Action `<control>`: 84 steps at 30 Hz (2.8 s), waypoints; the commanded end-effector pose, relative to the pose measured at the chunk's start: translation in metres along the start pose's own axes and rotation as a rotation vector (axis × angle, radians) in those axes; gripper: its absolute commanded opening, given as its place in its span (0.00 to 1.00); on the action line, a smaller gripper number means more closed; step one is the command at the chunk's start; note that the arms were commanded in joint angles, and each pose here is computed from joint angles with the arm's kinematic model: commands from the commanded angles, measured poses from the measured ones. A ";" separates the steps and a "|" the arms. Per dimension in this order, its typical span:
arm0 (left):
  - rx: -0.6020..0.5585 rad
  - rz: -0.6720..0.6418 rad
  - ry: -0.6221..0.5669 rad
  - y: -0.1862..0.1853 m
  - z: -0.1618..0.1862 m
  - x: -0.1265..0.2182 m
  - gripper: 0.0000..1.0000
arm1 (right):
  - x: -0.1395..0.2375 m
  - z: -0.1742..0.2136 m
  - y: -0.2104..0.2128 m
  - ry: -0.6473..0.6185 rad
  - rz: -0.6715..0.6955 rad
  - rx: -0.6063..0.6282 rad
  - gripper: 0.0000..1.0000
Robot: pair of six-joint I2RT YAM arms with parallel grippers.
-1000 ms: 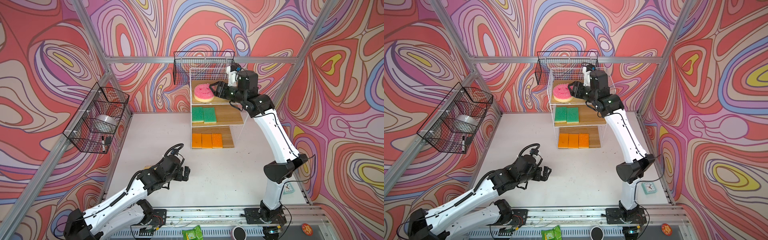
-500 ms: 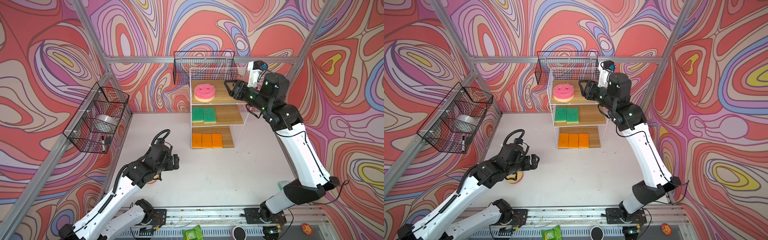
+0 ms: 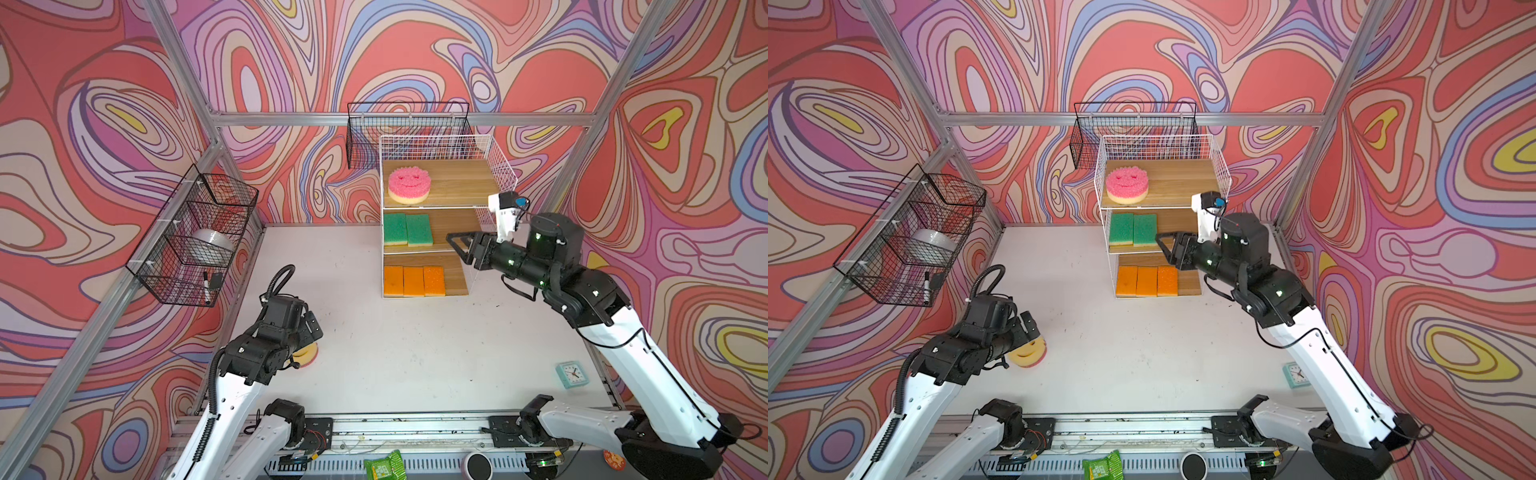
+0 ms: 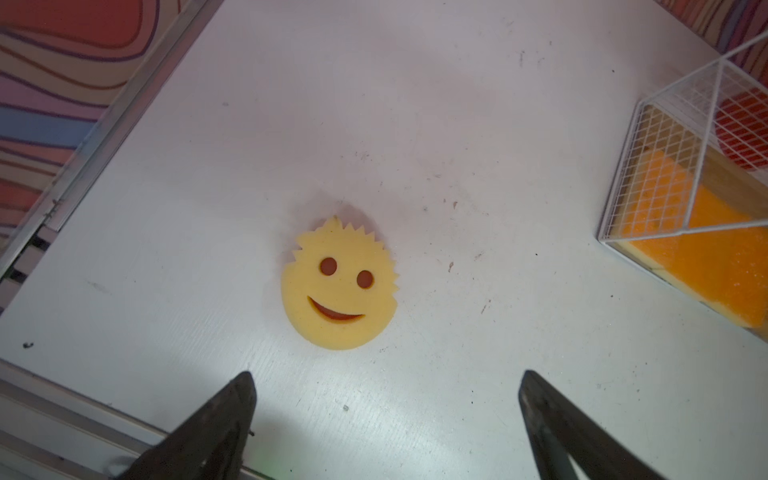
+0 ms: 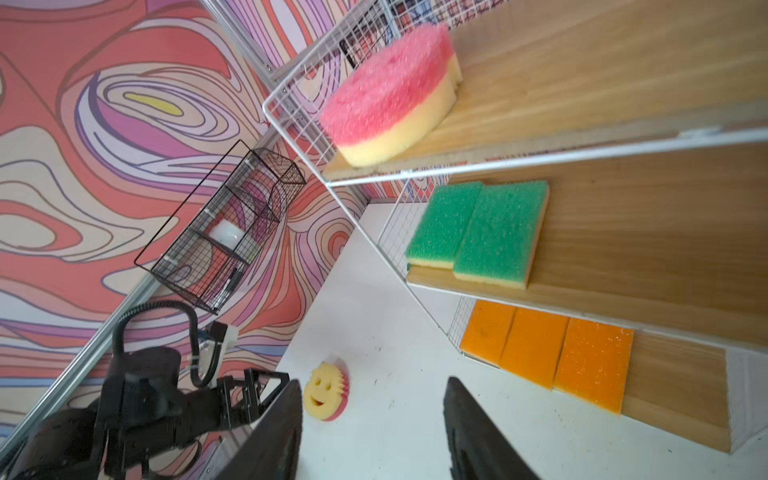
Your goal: Place and organize the cleaning sponges onto the shelf
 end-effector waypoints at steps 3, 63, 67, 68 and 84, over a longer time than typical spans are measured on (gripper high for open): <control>0.185 -0.013 0.120 0.016 0.007 -0.021 1.00 | 0.003 0.053 -0.002 0.134 -0.057 -0.004 0.56; -0.090 0.311 0.245 -0.109 0.061 -0.124 0.73 | -0.152 0.236 -0.196 0.543 0.309 -0.149 0.62; -0.140 0.352 0.246 -0.120 0.060 -0.117 0.66 | -0.155 0.236 -0.199 0.548 0.330 -0.164 0.62; -0.156 0.348 0.244 -0.119 0.058 -0.114 0.65 | -0.156 0.236 -0.199 0.546 0.329 -0.172 0.62; -0.336 0.261 0.231 -0.103 0.050 -0.103 0.68 | -0.157 0.231 -0.197 0.549 0.360 -0.193 0.63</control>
Point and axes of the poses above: each gripper's point midway between its finger pads, its own x axis back along the fingers, its own y axis along the line the jaws close on, z = x × y, the point moved 2 cm from there along x, back along the fingers, and after that the axes turned 14 degrees about -x, right-handed, at the moved point
